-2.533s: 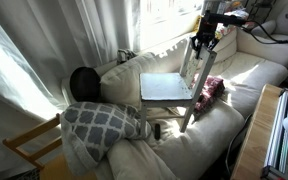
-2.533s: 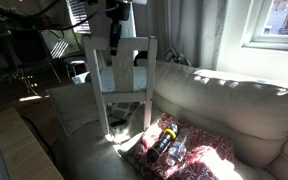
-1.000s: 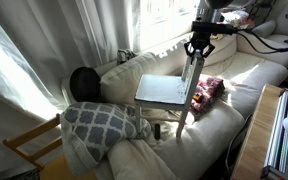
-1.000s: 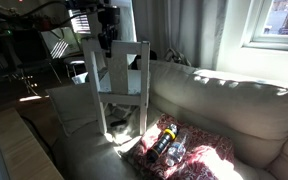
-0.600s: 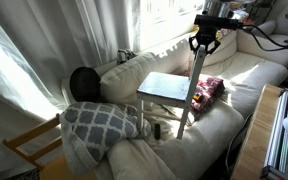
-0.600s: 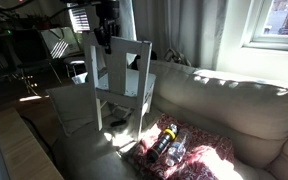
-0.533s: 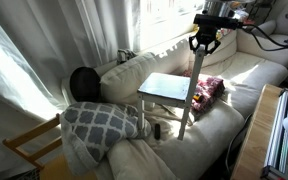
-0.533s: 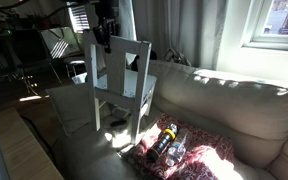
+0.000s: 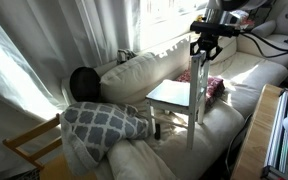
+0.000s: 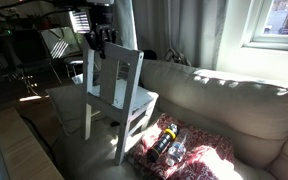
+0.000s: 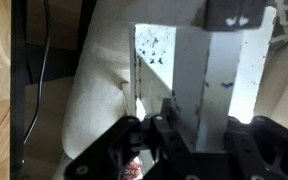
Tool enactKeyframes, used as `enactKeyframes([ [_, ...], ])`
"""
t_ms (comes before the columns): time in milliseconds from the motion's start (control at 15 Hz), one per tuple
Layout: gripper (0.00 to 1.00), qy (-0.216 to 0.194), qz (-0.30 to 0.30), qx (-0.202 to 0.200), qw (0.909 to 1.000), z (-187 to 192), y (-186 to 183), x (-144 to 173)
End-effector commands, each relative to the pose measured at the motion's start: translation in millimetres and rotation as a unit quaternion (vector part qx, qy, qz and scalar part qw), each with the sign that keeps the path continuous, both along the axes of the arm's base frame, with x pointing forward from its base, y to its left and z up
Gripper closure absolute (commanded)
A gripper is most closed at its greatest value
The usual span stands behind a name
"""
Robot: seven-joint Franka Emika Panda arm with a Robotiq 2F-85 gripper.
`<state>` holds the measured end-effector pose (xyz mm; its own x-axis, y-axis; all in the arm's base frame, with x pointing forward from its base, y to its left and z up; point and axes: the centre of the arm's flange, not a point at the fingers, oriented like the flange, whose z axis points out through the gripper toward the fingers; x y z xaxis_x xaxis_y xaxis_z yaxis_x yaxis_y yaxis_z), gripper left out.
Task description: Pick up the striped towel and put it on the top of the backrest of the couch, turn the chair ninety degrees clockwise on the couch
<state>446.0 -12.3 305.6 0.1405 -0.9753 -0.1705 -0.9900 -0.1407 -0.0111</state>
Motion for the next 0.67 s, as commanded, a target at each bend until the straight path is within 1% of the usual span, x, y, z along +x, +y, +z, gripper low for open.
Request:
enactKeyframes([
  [0, 0.94, -0.013, -0.029, -0.006, 0.9995, 14.7, 7.0, 5.6],
  [133, 0.94, -0.028, -0.043, -0.002, 0.9987, 21.3, 6.9, 8.4],
  [333, 0.94, -0.067, -0.066, 0.014, 0.9955, 37.4, 7.1, 11.2],
  [467, 0.94, -0.079, -0.073, 0.022, 0.994, 43.1, 10.3, 11.0],
  [600, 0.94, -0.088, -0.075, 0.021, 0.9931, 46.2, 13.0, 10.5],
])
